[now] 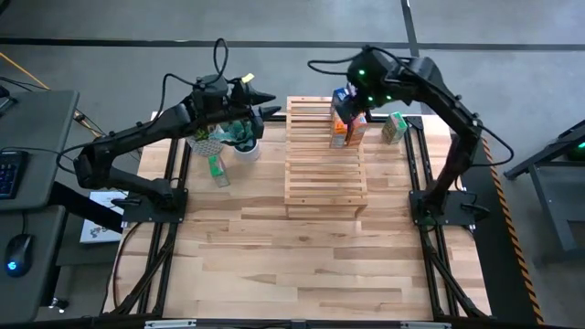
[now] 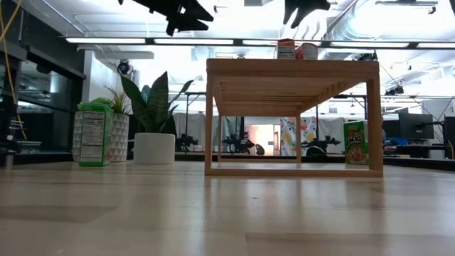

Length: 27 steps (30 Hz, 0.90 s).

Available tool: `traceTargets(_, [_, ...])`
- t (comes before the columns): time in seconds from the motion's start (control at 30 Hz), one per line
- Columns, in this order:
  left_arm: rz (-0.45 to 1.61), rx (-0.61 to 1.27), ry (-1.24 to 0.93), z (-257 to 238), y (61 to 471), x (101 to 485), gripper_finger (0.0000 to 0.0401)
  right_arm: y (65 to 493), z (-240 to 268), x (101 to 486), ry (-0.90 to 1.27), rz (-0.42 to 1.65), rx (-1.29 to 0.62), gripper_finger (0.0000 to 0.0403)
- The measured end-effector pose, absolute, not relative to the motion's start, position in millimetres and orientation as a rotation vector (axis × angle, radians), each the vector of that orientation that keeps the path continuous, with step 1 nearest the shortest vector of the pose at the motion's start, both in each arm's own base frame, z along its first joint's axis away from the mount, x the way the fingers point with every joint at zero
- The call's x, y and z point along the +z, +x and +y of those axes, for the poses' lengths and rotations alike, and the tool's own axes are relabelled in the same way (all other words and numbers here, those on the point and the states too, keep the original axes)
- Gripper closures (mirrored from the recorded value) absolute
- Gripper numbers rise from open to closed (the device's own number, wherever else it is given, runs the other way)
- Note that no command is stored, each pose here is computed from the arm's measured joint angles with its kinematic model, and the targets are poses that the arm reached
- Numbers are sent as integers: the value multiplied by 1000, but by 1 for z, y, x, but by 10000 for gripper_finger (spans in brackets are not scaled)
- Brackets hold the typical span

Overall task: Stack cereal on shelf
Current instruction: Put the blue cereal aligned with the other blue cereal box on the shelf

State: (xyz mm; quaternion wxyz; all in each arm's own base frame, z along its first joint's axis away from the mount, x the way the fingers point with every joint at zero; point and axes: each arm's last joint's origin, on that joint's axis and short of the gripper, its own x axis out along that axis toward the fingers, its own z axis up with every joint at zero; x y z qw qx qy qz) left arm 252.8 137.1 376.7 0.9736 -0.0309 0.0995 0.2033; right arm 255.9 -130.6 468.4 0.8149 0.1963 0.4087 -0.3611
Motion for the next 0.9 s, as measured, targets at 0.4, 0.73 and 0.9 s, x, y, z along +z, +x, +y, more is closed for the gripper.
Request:
traceTargets(0.4, [163,418,-150,137,253,378,219,267,-159,448,690,866,-874,394])
traceTargets(0.73, [158,421,-175,137,253,378,219,277,-172,433,722,934,-867,402])
traceTargets(0.9, [157,421,-175,137,253,379,219,277,-172,433,730,930,-873,402])
